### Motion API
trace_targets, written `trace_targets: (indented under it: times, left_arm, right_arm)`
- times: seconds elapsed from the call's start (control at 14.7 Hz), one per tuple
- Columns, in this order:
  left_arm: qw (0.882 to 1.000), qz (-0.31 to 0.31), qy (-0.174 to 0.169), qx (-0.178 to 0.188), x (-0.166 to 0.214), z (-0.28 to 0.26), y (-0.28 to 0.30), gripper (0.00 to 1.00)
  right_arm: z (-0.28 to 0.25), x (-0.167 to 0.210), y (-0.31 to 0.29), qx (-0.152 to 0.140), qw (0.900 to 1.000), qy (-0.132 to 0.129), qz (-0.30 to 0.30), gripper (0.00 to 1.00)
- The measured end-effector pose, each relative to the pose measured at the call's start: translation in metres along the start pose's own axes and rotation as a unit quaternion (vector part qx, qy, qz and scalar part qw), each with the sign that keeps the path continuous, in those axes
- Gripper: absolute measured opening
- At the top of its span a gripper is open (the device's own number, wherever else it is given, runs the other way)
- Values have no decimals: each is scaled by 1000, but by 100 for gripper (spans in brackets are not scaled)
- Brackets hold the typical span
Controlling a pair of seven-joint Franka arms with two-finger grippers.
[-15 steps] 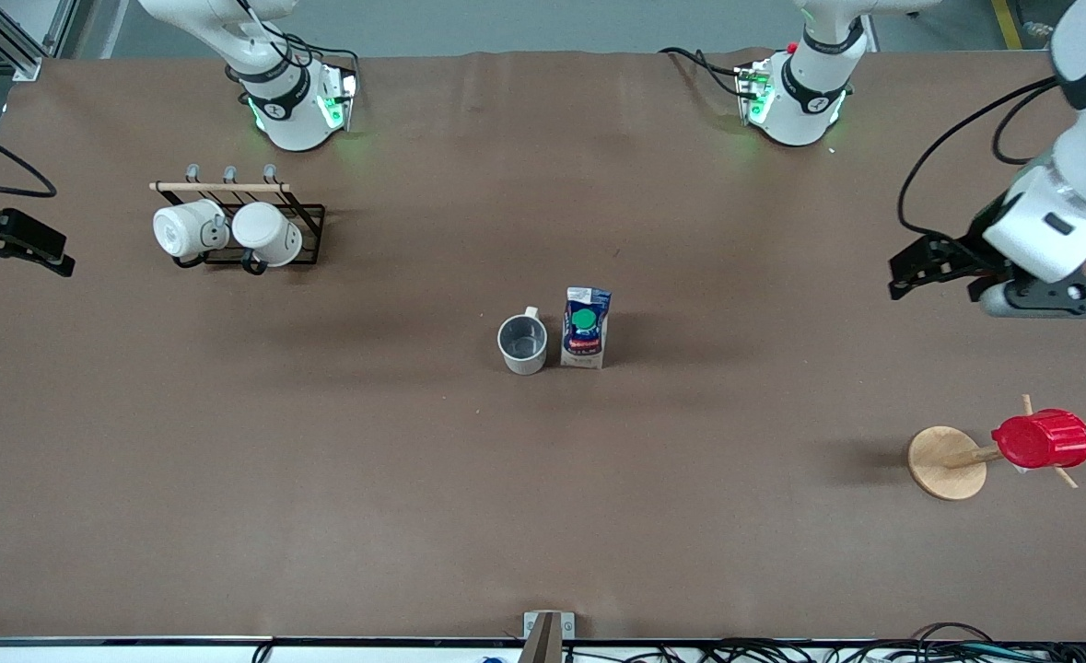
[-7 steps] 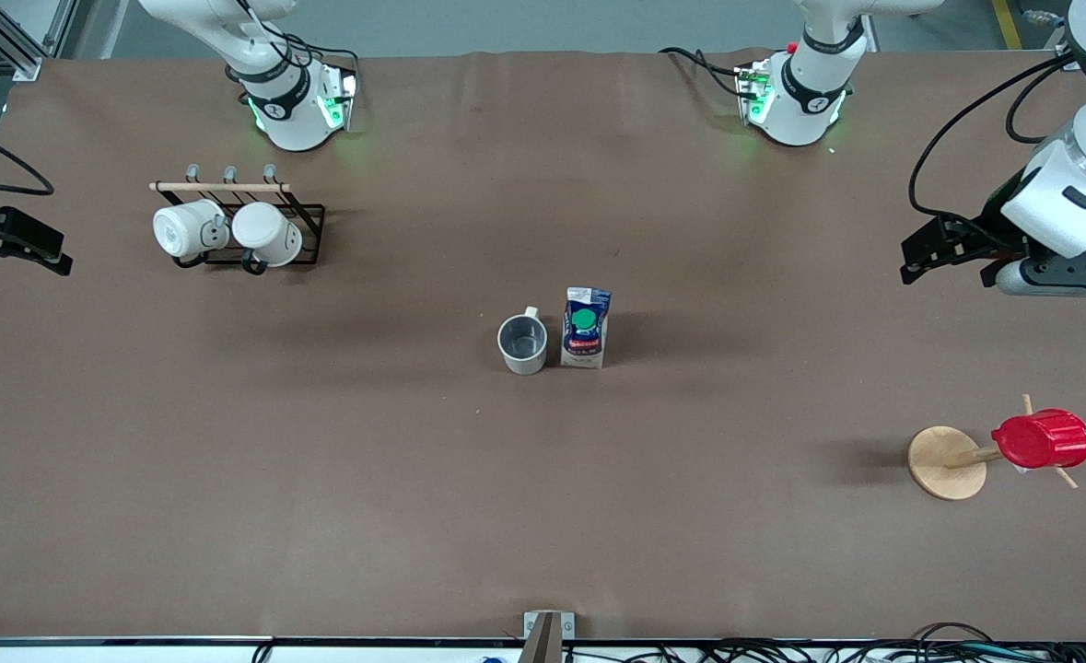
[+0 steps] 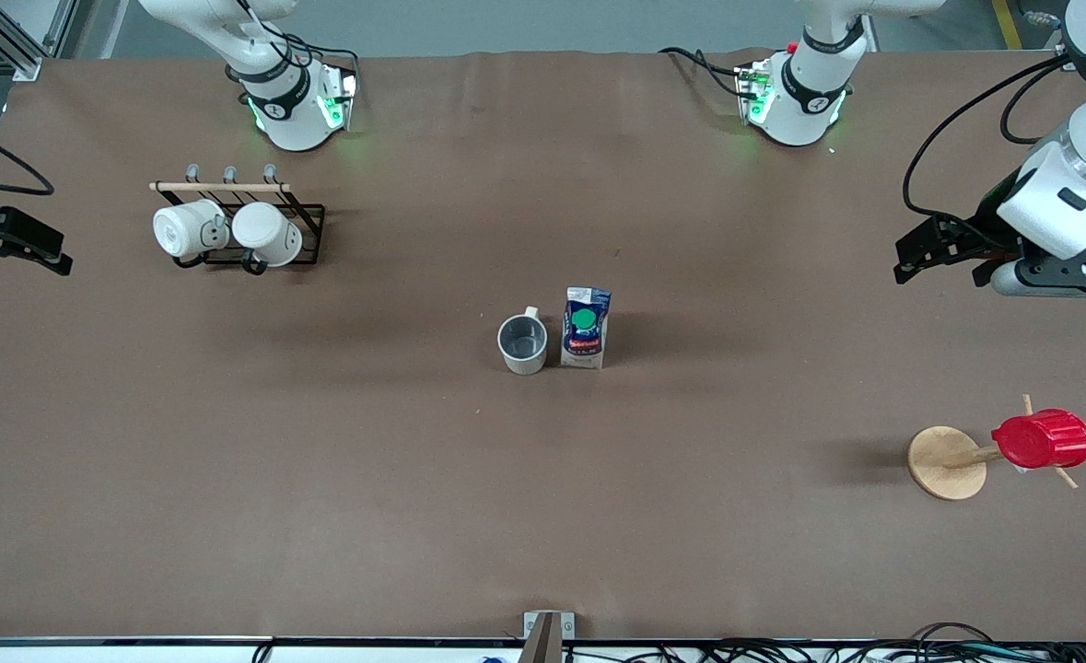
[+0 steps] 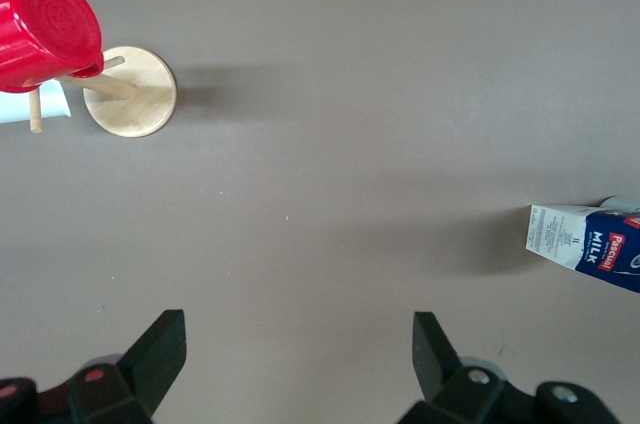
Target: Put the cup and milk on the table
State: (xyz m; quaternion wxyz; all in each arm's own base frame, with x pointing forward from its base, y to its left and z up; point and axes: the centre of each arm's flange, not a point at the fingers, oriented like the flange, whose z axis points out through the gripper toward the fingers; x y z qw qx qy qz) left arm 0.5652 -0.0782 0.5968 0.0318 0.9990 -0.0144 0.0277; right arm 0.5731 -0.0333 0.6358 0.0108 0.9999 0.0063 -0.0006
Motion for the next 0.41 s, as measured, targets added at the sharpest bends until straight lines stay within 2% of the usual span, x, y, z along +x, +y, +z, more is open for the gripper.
trace_targets:
  times: [0.41]
  left_arm:
    - [1000, -5, -1, 0, -4, 0, -3, 100]
  right_arm:
    - [0, 0, 0, 0, 1000, 0, 0, 100]
